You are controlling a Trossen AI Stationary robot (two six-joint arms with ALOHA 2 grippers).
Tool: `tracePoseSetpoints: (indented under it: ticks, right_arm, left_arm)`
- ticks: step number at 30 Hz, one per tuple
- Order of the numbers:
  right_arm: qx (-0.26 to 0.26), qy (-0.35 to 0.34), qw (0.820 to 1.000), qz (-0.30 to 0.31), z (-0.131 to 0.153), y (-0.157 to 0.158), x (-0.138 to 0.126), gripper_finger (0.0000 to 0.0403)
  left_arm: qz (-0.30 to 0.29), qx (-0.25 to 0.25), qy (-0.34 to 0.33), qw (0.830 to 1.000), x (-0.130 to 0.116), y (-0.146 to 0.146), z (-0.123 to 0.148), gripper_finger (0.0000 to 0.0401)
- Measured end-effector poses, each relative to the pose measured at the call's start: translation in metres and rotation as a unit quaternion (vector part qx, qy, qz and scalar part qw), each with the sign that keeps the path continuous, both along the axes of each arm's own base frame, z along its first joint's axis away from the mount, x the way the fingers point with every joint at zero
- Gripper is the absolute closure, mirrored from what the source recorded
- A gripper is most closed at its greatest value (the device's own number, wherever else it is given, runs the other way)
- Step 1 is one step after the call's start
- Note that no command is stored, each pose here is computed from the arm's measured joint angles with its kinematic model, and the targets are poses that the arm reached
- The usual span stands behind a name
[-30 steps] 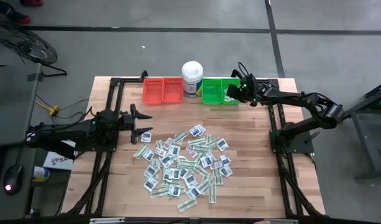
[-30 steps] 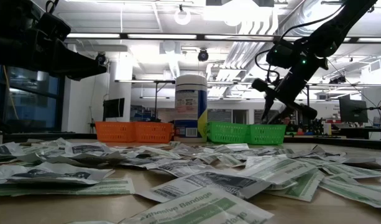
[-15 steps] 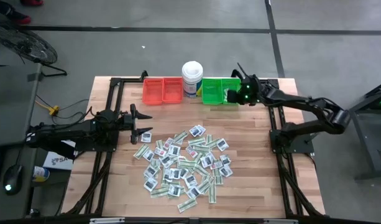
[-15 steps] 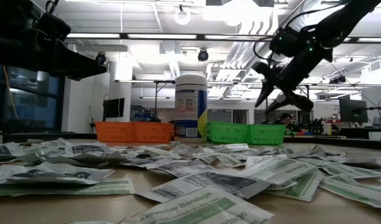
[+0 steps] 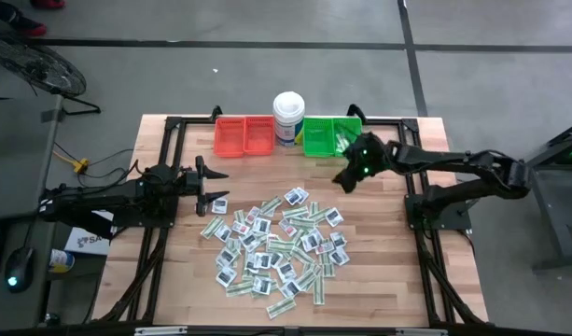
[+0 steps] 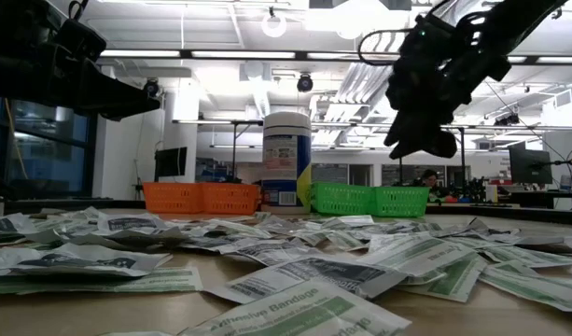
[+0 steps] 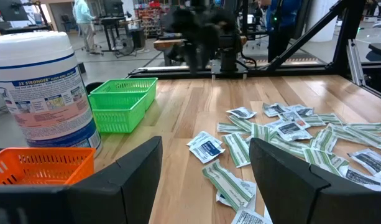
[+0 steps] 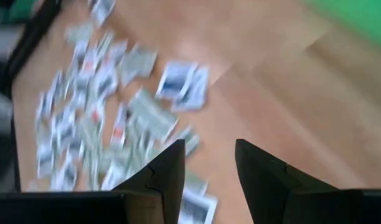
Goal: Pick & Place First Aid Supplies
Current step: Put the black towelette pack into the left green bin
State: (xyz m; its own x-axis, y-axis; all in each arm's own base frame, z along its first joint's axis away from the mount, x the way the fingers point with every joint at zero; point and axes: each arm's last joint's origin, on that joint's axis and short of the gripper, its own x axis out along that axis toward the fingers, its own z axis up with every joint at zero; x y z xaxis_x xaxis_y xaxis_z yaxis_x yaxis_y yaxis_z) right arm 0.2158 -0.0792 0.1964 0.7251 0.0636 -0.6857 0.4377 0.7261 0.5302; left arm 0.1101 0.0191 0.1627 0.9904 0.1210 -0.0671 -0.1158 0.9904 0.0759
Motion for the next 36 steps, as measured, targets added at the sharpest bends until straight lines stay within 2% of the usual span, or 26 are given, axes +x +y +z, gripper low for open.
tracePoseSetpoints:
  ticks: [5, 11, 16, 21, 25, 36]
  right_arm:
    - [-0.032, 0.029, 0.994, 0.103, -0.005, 0.025, 0.002, 0.0269]
    - [-0.101, 0.057, 0.972, 0.204, -0.009, 0.049, 0.001, 0.0269]
    - [-0.196, 0.079, 0.942, 0.26, -0.013, 0.064, 0.002, 0.0269]
    - [-0.257, 0.101, 0.91, 0.31, -0.021, 0.073, 0.006, 0.0269]
    - [-0.265, 0.113, 0.899, 0.329, -0.031, 0.076, 0.012, 0.0269]
    - [-0.259, 0.126, 0.899, 0.331, -0.057, 0.075, 0.029, 0.0269]
  left_arm:
    - [0.0, 0.0, 0.0, 1.0, 0.0, 0.0, 0.0, 0.0163]
    - [0.0, 0.0, 0.0, 1.0, 0.0, 0.0, 0.0, 0.0163]
    - [0.0, 0.0, 0.0, 1.0, 0.0, 0.0, 0.0, 0.0163]
    - [0.0, 0.0, 0.001, 1.0, 0.0, 0.0, 0.0, 0.0163]
    - [0.0, 0.0, 0.0, 1.0, 0.0, 0.0, 0.0, 0.0163]
    - [0.0, 0.0, 0.0, 1.0, 0.0, 0.0, 0.0, 0.0163]
